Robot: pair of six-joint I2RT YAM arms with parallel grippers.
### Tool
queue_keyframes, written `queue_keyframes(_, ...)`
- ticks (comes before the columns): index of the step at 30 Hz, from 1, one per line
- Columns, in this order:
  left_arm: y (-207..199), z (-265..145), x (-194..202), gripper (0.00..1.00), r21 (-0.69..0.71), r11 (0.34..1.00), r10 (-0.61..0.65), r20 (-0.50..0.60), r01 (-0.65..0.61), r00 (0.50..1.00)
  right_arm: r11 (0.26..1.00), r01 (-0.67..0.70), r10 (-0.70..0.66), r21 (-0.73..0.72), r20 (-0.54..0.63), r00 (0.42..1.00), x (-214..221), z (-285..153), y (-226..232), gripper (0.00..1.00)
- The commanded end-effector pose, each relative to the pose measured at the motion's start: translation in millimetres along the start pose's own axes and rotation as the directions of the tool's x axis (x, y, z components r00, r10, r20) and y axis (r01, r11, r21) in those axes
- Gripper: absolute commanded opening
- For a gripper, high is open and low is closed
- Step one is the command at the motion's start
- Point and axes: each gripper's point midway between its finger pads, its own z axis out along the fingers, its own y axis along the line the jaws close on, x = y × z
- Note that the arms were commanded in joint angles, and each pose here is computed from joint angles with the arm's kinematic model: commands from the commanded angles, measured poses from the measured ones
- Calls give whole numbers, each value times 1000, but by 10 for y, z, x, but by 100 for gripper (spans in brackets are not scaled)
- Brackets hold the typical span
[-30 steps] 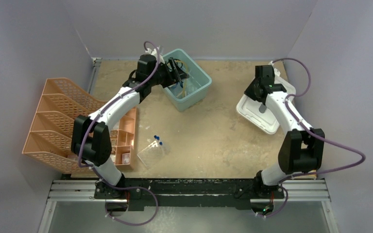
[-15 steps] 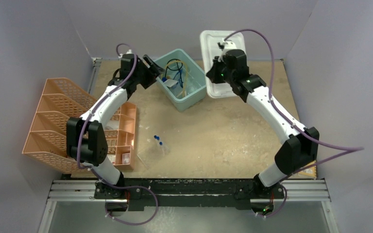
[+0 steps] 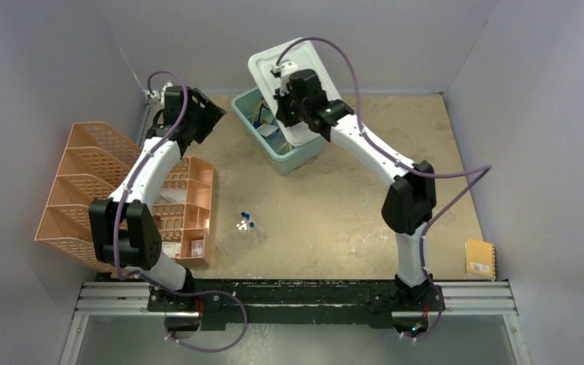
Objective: Organize the chemistry lab equipment
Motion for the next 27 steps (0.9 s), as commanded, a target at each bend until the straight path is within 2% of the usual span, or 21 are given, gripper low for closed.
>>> queue_keyframes(1, 24, -136, -190, 68, -9, 1000, 26, 59, -26, 998, 999, 53, -53, 4, 55, 997, -341, -164, 129, 0)
queue_keyframes(11, -221, -147, -138, 70, 110, 991, 74, 3, -74, 997, 998, 39, -41, -41, -44, 998, -38, 77, 342, 0)
queue_keyframes(16, -241, -120, -121, 70, 123, 990, 64, -4, -63, 998, 997, 40, -43, -62, -56, 997, 11, 174, 386, 10)
queue_keyframes(22, -292, -74, -74, 70, 154, 987, 54, -28, -50, 998, 996, 26, -31, -80, -58, 998, 11, 265, 428, 17)
queue_keyframes(27, -346, -58, -59, 71, 176, 984, 22, -42, -14, 999, 990, -13, 10, -138, -27, 1000, -144, 155, 552, 32)
